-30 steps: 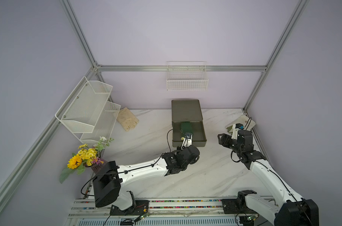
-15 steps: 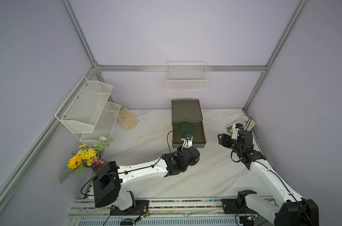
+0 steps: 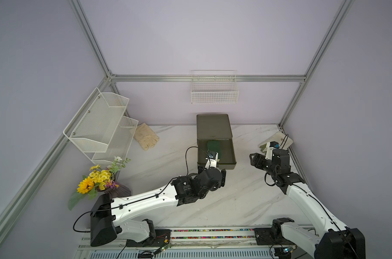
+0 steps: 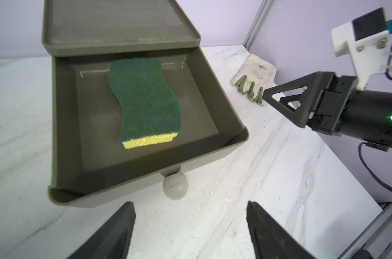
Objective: Take the sponge out of the drawer
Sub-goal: Open the drawer in the storage box.
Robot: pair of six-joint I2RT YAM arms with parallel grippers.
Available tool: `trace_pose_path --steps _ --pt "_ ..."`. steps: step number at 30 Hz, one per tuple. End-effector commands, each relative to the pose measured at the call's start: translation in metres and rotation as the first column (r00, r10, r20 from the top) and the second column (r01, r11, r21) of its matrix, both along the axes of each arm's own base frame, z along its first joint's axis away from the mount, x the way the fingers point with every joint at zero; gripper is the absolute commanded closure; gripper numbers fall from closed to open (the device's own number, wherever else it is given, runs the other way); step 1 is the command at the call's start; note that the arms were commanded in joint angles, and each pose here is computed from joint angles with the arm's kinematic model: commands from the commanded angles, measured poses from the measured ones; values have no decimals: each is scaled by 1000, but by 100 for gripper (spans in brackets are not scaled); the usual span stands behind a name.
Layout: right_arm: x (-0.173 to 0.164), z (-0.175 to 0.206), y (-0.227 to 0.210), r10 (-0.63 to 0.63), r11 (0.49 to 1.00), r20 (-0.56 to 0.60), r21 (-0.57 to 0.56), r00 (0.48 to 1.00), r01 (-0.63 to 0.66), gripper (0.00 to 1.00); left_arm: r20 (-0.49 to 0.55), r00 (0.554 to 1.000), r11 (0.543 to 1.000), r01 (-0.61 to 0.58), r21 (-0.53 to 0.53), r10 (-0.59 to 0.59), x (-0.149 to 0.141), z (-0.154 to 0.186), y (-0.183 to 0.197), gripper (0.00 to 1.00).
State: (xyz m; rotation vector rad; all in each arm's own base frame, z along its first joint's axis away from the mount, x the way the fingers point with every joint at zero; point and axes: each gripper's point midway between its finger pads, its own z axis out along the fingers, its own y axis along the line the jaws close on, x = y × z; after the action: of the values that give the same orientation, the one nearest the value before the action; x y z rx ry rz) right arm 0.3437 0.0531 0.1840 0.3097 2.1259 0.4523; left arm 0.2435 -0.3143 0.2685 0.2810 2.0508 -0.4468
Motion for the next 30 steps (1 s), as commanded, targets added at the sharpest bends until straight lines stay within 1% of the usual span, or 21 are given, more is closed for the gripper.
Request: trace_pose_path --steps 1,2,4,7,12,16,17,20,23,26,30 --pt "1 -4 -1 3 1000 -1 -10 1000 -3 24 81 996 998 46 36 -49 -3 43 6 7" --pt "1 -3 -1 4 1000 2 -8 1000 -4 24 96 994 998 46 51 -50 -2 49 8 3" --pt "0 -3 -1 5 1000 2 -6 1000 -5 24 128 990 995 42 94 -54 0 60 11 0" --pt "0 -3 -1 5 1000 3 -5 1000 -5 24 141 988 991 44 124 -61 6 68 11 0" --pt "-1 -2 -1 2 1000 3 -6 1000 -2 24 96 992 994 69 87 -77 23 73 3 0" --pt "-2 -3 -2 1 1000 1 -8 1000 -1 24 60 996 996 57 64 -61 42 75 1 1" --pt "-2 -3 -1 2 1000 0 -8 1000 -2 24 28 998 996 50 79 -53 51 63 -4 1" --pt "-1 -3 -2 3 1000 -2 -9 1000 -3 24 -14 999 996 41 79 -40 65 53 -8 1" --pt "-1 -4 -2 3 1000 -4 -10 1000 -3 24 -44 999 996 29 83 -25 78 44 -13 0" --pt "-2 -4 -1 8 1000 -2 -11 1000 -8 24 -64 998 995 -4 101 10 90 34 -16 0" --pt "-2 -5 -2 6 1000 -4 -15 1000 -7 24 -91 994 994 -53 97 62 104 21 -17 1"
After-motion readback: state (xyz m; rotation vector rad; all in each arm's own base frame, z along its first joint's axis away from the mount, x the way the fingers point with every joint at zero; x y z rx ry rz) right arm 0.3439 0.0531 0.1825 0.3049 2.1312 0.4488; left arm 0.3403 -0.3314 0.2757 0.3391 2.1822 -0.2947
